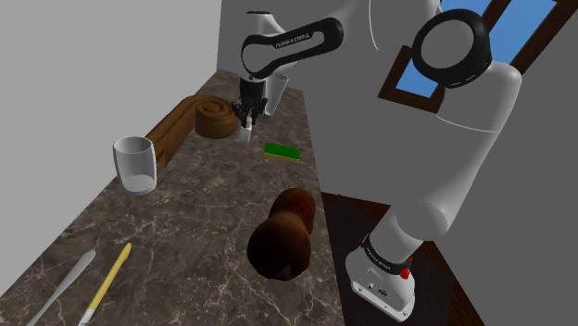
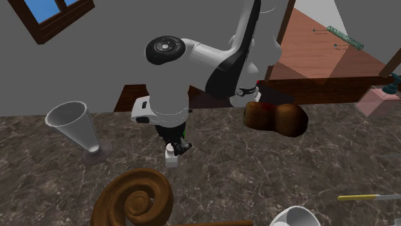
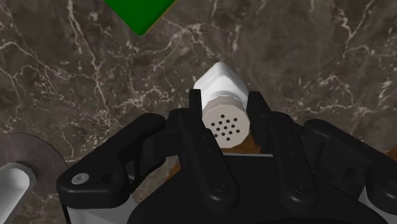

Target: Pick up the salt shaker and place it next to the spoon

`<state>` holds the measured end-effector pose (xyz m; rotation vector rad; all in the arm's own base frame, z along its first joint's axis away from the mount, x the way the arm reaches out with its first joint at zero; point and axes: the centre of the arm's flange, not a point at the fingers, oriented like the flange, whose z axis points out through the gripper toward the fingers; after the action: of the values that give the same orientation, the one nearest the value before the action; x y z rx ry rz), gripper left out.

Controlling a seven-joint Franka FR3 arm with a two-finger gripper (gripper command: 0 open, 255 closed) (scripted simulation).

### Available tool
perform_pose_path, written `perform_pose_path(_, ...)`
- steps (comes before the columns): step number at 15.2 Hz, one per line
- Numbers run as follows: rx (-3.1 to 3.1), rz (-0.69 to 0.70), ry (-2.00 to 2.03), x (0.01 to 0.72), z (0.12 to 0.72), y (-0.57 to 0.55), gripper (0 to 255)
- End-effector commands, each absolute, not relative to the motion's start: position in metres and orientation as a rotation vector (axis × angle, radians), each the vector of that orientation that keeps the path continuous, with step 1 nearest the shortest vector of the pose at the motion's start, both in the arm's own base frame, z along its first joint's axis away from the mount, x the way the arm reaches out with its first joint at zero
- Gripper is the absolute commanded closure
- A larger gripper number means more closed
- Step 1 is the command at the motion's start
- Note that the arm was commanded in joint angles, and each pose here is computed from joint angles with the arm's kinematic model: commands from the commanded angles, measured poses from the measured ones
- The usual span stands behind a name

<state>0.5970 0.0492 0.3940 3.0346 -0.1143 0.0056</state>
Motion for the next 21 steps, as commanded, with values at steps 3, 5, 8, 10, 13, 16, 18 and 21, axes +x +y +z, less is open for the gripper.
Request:
perform_pose_path(3,3.035,0.005,-0.114,0.596,0.416,0.049,255)
perform_pose_path(5,3.035,0.005,-0.114,0.596,0.427,0.049,255)
perform_pose_path(8,3.035,0.005,-0.114,0.596,0.443,0.049,255)
perform_pose_path(10,3.035,0.005,-0.114,0.596,0.453,0.049,255)
perform_pose_path(13,3.035,0.005,-0.114,0.596,0.469,0.049,255)
perform_pose_path(16,3.035,0.005,-0.114,0.596,0.485,0.049,255)
perform_pose_path(18,3.035,0.005,-0.114,0.596,0.495,0.049,255)
perform_pose_path(21,3.035,0.005,-0.114,0.596,0.511,0.049,255)
